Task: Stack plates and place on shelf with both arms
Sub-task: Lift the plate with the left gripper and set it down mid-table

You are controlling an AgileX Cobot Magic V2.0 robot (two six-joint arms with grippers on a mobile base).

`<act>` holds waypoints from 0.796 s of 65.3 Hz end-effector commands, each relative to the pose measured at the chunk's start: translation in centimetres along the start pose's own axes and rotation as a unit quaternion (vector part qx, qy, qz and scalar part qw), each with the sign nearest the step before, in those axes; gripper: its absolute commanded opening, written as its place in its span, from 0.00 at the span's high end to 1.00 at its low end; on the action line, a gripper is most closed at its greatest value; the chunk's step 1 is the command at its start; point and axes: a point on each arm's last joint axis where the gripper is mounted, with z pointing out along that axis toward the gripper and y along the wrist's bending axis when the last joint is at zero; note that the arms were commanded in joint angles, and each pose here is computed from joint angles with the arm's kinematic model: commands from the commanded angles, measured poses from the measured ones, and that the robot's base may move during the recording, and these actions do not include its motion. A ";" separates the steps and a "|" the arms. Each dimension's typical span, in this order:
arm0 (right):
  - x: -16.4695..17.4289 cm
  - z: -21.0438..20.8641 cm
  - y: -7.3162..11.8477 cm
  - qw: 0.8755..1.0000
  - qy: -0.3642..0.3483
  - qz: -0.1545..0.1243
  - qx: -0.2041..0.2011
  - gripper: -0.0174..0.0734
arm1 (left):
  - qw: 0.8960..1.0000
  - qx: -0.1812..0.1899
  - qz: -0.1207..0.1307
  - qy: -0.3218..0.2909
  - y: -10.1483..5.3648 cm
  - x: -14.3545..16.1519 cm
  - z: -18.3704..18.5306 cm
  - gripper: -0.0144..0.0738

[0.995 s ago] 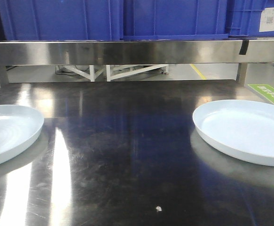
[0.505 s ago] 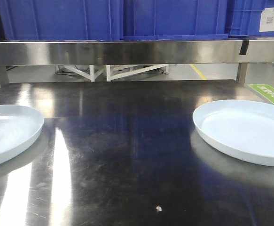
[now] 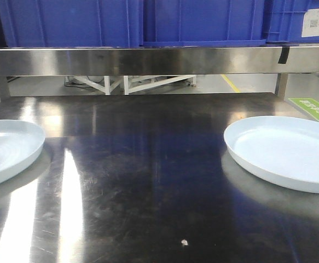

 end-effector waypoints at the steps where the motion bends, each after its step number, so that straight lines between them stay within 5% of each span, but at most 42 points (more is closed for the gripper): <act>1: -1.7 -1.1 0.2 0.998 -0.057 -0.009 -0.006 0.23 | 0.999 0.006 -0.010 -0.039 0.0 -0.9 -2.1 0.70; 14: -1.7 -1.1 0.2 0.998 -0.057 -0.009 -0.006 0.23 | 0.995 0.027 -0.021 -0.099 -0.5 -2.1 -6.1 0.72; 28: -1.7 -1.1 0.2 0.998 -0.058 -0.009 -0.006 0.23 | 0.982 0.069 -0.008 -0.176 -2.8 -3.4 -11.9 0.72; 52: -1.7 -1.1 0.2 0.998 -0.058 -0.009 -0.006 0.23 | 0.948 0.191 0.090 -0.238 -12.5 -2.5 -16.7 0.72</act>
